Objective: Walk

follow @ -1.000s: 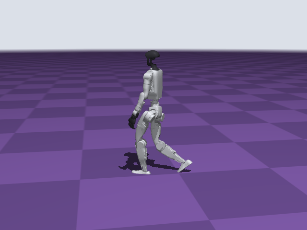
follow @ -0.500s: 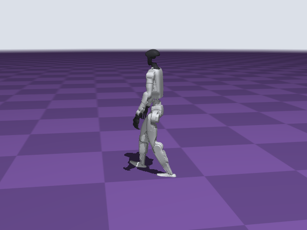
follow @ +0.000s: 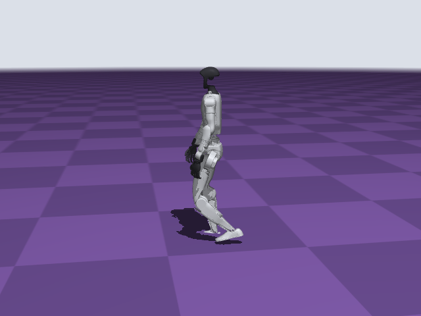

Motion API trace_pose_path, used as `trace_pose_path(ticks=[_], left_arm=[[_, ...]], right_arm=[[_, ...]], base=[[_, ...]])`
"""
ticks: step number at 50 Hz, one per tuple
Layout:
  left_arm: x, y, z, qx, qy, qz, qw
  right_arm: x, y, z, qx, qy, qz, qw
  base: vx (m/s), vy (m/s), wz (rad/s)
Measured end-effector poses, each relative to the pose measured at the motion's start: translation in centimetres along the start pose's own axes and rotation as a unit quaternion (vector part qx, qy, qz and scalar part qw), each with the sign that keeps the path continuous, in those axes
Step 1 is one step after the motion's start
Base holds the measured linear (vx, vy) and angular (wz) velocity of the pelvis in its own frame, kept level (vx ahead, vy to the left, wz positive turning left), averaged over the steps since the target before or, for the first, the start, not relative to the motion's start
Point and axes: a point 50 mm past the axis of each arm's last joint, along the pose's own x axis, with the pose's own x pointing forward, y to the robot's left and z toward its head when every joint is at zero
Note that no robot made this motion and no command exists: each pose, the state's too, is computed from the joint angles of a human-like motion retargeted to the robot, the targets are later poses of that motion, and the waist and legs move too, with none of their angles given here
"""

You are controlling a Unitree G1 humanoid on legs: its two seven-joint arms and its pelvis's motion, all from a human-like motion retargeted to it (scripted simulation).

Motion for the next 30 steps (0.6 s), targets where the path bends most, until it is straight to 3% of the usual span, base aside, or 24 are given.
trace_pose_path(ticks=[10,30], left_arm=[[0.4,1.0,3.1,0.000,-0.038,0.012,0.999],[0.5,1.3,3.5,-0.008,-0.035,-0.001,0.999]], right_arm=[[0.2,-0.6,1.8,-0.002,-0.023,0.005,1.000],[0.1,2.6,-1.3,-0.020,0.035,0.064,0.997]], base=[[0.23,-0.02,-0.20],[0.14,0.03,-0.27]])
